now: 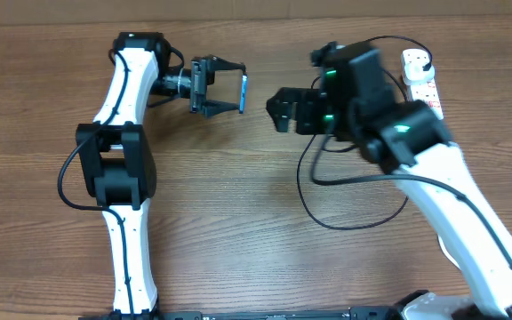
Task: Plug charger to phone and switch on socket
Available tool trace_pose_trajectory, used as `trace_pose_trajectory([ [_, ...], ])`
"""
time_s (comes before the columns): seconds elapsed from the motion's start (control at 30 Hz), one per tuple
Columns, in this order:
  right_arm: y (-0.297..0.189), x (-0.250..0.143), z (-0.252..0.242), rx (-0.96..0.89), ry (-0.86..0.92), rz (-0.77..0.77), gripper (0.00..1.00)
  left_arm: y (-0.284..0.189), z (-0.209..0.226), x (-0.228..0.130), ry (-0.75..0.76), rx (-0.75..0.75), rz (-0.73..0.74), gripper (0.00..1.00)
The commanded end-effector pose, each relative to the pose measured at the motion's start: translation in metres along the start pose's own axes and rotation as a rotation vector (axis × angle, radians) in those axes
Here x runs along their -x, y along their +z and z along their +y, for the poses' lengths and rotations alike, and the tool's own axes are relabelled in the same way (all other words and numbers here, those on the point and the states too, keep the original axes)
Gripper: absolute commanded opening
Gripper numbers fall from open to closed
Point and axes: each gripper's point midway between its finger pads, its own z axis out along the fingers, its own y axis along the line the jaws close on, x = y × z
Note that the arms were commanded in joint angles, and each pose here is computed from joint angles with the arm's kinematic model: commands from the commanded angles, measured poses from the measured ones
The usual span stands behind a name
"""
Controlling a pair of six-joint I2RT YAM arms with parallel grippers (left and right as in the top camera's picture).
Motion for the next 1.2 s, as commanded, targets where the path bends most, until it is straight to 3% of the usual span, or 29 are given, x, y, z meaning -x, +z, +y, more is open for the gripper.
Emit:
trace_pose_trajectory([
  [0.0,0.01,0.017,-0.004,-0.135,0.09,-0.115,1.0,0.021,0.005,-0.001,0.038,0.073,-0.003,0.69],
  [0.27,0.018,0.02,0.016,-0.143,0.122,-0.185,0.88,0.053,0.008,0.006,0.047,0.142,-0.018,0.69],
  [0.43,0.042,-0.003,-0.002,-0.234,0.213,-0.103,0.84,0.069,0.01,0.001,0.051,0.165,0.001,0.69],
  [0.63,0.064,-0.01,-0.016,-0.309,0.21,-0.083,0.78,0.071,0.01,0.0,0.011,0.162,0.005,0.69],
  [0.87,0.065,-0.003,-0.019,-0.329,0.213,-0.12,0.64,0.071,0.007,-0.003,0.011,0.147,0.022,0.69],
  [1.17,0.083,-0.007,-0.023,-0.345,0.21,-0.103,0.55,0.074,0.008,-0.005,0.013,0.153,0.027,0.69],
])
